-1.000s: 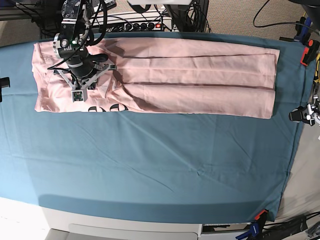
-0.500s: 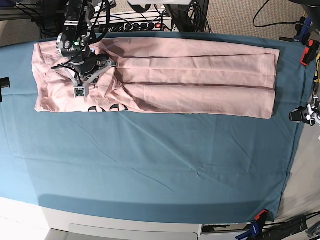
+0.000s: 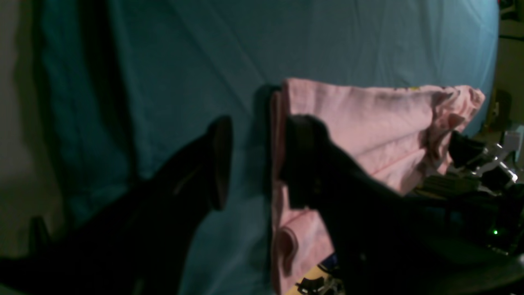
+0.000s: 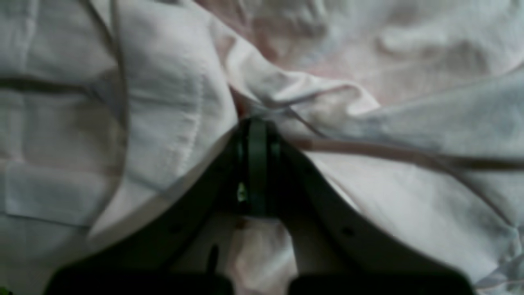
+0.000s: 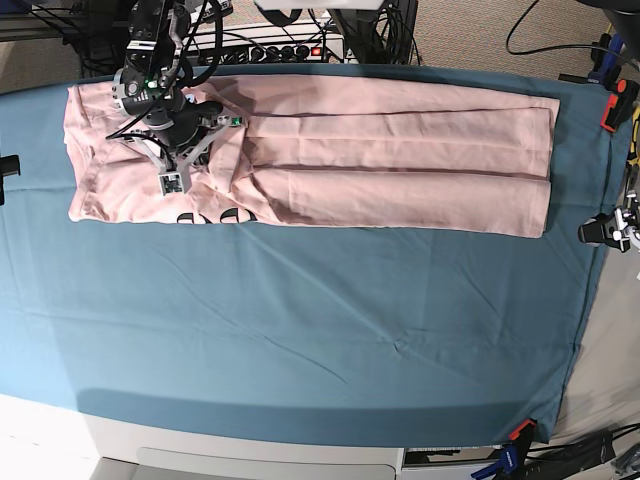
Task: Fold the T-shirt properly
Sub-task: 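Press and smooth the folded sleeve area with the right gripper, then move the right gripper to the sleeve-end corner of the pink strip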
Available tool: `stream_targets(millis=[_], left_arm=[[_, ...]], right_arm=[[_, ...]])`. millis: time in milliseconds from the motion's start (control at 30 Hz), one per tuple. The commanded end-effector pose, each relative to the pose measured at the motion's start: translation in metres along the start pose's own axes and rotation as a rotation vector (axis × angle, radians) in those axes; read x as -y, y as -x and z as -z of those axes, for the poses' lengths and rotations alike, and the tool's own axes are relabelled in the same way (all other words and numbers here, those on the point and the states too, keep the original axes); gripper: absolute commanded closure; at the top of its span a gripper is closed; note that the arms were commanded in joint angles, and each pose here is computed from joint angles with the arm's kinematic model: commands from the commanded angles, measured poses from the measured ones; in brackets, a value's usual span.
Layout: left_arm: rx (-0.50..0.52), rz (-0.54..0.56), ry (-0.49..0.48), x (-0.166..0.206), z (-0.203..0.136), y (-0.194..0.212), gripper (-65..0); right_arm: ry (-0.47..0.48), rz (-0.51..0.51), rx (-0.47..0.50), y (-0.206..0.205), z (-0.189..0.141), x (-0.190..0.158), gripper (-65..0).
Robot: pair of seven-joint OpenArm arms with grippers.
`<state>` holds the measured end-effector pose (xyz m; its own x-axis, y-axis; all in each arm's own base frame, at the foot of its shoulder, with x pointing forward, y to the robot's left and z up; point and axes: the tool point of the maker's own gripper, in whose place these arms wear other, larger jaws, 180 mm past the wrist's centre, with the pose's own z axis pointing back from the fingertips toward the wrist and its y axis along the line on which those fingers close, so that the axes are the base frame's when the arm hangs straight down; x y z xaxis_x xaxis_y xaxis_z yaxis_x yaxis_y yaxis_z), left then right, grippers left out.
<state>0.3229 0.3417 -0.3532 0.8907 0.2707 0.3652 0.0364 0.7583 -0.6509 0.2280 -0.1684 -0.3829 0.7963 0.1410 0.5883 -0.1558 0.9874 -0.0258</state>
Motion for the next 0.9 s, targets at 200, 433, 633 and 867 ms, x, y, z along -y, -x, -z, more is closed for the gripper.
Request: stream_targets(millis=[200,433,633,867], left_arm=[[0.054,0.03,-0.003,0.004,-0.016,-0.02,-23.4],[0.055,0.03,-0.003,0.004,-0.016,-0.02,-23.4],[0.054,0.03,-0.003,0.004,-0.016,-0.02,-23.4],[0.044,0.025,-0.005,0.002,-0.015,-0.016,-23.5]], right_arm=[[-0.139,-0.052,0.042,-0.01,-0.006,-0.025,0.0],[-0.374,-0.126,-0.002,0.001,-0.016,-0.066,0.0],[-0.591,-0.149,-0.019,0.008,-0.034,-0.1,0.0],[-0.806,-0.052,0.131,-0.022,-0.062,-0.129,0.0]])
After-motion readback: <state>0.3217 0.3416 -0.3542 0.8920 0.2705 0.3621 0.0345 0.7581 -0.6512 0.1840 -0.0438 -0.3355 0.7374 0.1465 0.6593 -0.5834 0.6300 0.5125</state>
